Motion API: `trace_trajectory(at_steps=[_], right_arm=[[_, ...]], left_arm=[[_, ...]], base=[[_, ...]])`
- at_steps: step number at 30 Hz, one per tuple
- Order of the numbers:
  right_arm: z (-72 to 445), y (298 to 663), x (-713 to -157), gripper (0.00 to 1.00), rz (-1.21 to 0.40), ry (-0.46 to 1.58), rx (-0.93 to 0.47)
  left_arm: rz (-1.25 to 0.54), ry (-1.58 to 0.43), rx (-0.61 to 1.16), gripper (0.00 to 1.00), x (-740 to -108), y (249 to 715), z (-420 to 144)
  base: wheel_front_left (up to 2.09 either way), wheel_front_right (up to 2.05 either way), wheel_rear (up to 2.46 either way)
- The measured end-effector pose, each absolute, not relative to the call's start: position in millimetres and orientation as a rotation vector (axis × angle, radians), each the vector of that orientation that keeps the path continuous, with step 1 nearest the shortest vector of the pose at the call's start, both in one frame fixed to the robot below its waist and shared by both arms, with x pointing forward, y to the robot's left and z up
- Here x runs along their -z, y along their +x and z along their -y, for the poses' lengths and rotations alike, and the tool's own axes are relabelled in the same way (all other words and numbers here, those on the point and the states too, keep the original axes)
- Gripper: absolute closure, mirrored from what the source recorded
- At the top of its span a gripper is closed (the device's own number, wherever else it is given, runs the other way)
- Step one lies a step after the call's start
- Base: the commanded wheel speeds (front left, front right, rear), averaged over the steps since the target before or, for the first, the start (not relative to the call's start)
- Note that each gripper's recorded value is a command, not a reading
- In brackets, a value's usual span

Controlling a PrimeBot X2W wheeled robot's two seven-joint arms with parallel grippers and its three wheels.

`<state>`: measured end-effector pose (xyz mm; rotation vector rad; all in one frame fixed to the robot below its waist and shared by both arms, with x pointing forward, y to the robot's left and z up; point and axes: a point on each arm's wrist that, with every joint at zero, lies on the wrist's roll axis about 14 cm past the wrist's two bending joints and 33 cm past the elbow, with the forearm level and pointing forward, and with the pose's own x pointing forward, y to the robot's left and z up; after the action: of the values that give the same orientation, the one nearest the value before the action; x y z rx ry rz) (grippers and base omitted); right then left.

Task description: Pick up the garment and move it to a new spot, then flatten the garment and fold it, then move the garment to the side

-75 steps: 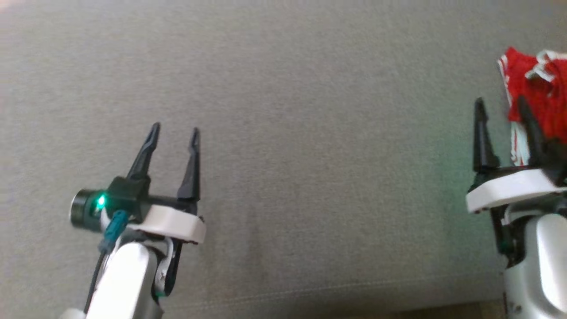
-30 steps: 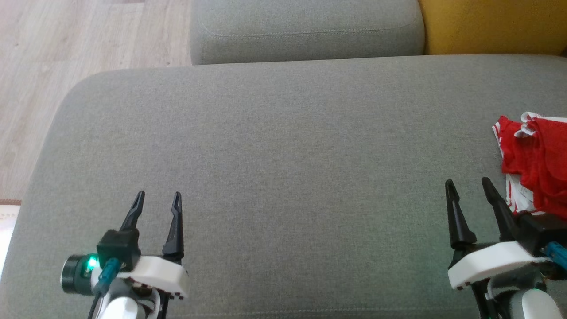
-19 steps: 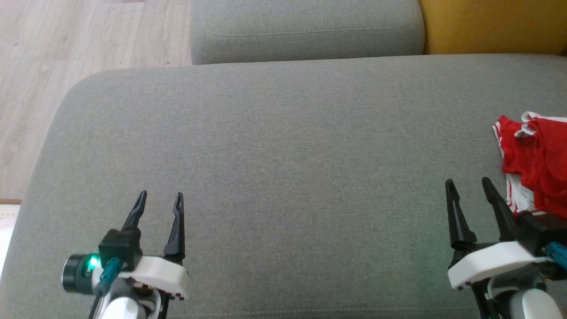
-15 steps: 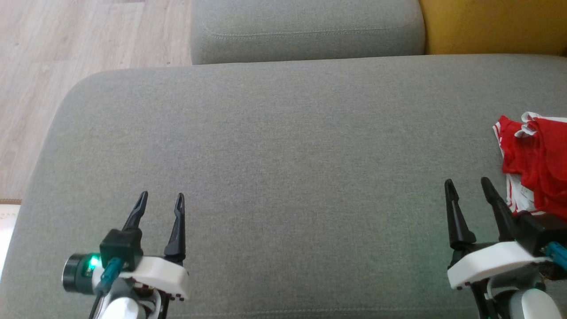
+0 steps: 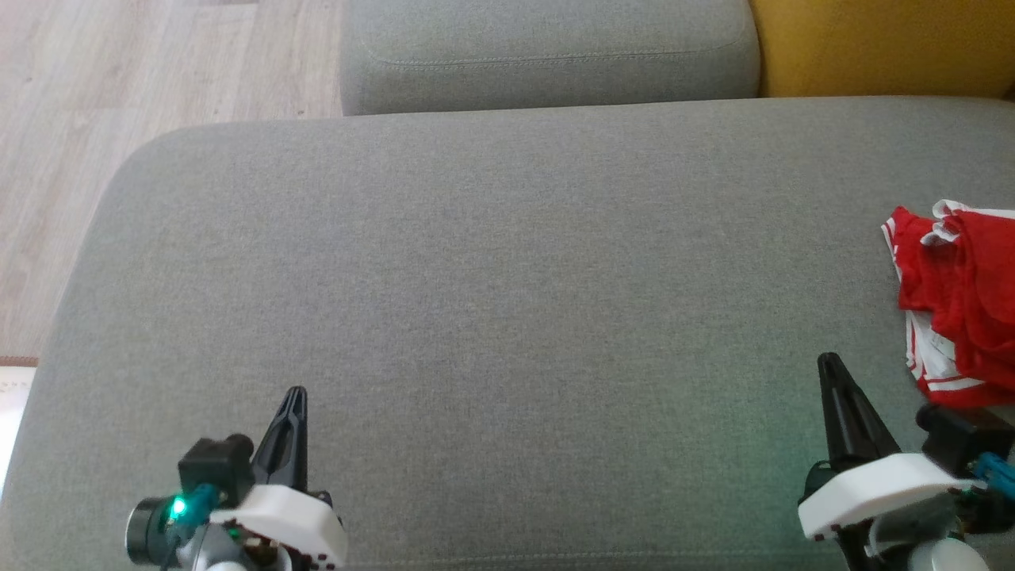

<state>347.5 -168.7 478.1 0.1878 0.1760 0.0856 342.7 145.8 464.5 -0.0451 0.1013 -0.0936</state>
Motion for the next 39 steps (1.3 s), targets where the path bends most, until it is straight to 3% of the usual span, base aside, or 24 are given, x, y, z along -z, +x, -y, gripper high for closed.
trace_trajectory(at_steps=[39], right_arm=[[174,352,-473,1.0,-0.174,0.658,-0.034]], left_arm=[[-0.218,-0.537,-0.009,1.0,-452,351,-162]], base=[[0.0,0.0,0.0]])
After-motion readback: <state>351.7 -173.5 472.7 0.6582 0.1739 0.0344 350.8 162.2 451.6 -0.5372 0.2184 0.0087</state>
